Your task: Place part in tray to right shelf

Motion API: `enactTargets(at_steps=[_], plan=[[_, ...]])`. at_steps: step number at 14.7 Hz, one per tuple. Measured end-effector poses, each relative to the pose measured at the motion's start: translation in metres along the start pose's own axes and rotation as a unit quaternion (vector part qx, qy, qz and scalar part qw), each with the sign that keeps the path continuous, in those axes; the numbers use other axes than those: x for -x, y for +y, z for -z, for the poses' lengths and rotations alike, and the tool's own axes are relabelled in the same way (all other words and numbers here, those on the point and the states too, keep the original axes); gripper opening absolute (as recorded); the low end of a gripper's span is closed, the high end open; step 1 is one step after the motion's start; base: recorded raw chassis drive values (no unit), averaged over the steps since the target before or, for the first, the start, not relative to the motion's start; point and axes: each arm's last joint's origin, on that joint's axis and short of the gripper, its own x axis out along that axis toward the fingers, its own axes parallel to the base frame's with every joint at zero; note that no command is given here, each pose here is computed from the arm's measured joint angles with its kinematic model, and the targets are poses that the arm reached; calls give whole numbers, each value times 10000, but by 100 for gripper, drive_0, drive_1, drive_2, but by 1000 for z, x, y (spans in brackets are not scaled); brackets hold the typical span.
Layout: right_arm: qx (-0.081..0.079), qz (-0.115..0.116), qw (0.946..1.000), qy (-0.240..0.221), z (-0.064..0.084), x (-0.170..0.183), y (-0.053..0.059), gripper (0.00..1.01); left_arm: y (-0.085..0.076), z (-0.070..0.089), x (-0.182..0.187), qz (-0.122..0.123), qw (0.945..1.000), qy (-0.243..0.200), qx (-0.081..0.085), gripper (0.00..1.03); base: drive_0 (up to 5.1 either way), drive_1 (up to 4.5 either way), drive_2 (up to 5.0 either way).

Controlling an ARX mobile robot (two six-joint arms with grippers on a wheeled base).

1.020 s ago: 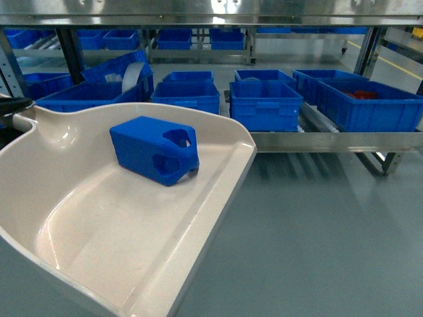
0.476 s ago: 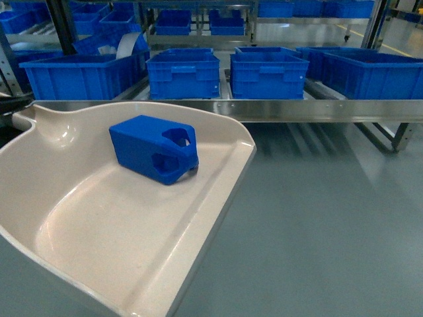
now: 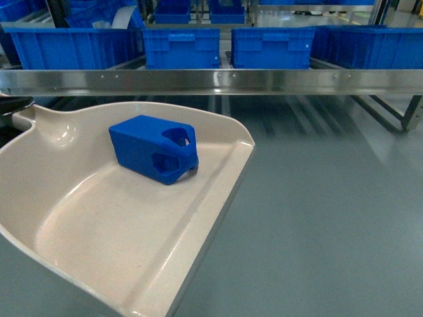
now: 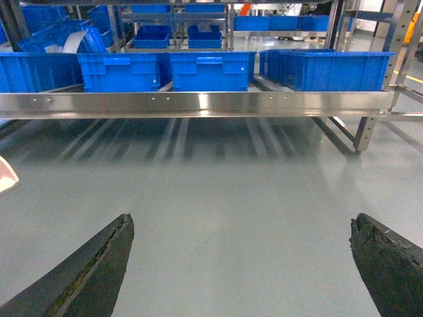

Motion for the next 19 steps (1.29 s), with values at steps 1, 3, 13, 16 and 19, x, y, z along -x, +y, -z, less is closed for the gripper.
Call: enactTargets(at_steps=[1,3,13,16,19], plan=[[0,0,10000,17,0,0,0,98,0,0,0,-5,10000,1,0,18,0,0,0],[0,0,10000,15,0,0,0,98,0,0,0,-16,10000,2,3,18,0,0,0],[0,0,10000,0,0,0,0,98,0,0,0,-3,10000,0,0,18,0,0,0],[0,-2,10000,0,0,0,0,98,0,0,0,-3,10000,0,0,18,0,0,0],[0,-2,10000,0,0,0,0,98,0,0,0,-2,10000,0,-1,18,0,0,0]])
